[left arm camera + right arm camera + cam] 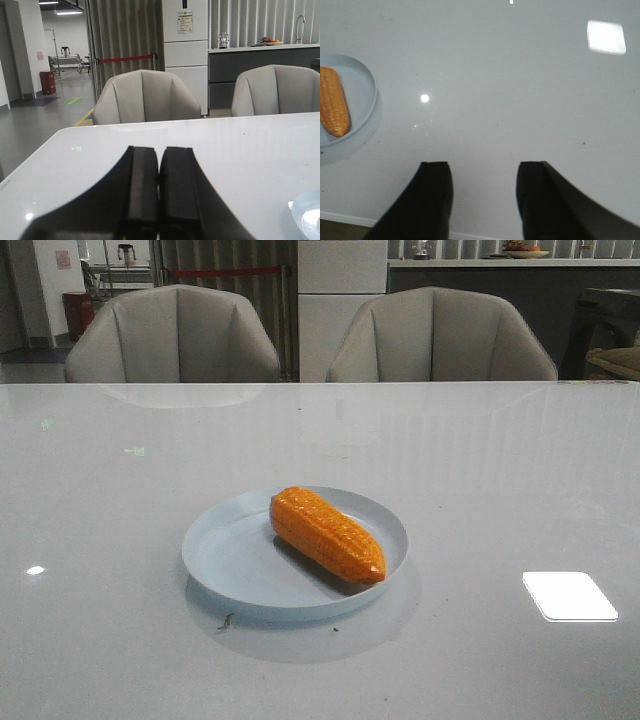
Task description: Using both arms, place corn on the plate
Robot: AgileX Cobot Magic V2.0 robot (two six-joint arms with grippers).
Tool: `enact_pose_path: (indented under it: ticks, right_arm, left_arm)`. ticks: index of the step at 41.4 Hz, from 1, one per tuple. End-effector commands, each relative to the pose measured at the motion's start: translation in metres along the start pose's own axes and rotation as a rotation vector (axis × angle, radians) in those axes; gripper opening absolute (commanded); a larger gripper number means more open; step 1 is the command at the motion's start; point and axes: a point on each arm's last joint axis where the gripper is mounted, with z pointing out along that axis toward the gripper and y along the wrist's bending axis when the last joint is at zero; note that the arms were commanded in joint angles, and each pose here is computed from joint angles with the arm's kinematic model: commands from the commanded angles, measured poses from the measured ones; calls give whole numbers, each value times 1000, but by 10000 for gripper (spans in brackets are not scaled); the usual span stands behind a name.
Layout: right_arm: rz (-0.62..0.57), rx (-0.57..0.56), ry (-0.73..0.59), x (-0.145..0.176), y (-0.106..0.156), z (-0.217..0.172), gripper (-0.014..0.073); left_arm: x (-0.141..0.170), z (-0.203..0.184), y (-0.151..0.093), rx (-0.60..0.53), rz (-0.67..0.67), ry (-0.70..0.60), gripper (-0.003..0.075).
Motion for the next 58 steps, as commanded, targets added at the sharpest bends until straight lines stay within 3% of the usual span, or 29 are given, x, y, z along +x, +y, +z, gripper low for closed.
enact_pose_path:
  ticks: [1,13,21,28,37,46,58]
  right_arm:
    - [-37,-8,-163,-5,2,-26,307]
    - [-35,-21,-397,26,5,-76,43]
    - [3,-49,-583,41,7,-70,55]
    - [70,-51,-763,50,6,-34,55]
    - [95,-9,-805,85,2,19,55]
    - [97,-2,-846,129,3,37,55]
    - [100,-6,-739,144,4,54,55]
  left_arm:
    - [4,-1,-1,4,-11,-58,98]
    - [4,-1,-1,4,-11,-58,98]
    - [4,-1,-1,4,-11,-58,98]
    - [4,-1,-1,4,-11,-58,98]
    - [4,-1,-1,4,-11,-58,98]
    - [4,-1,-1,4,-11,-58,98]
    - [5,-1,-1,4,-11,-48,98]
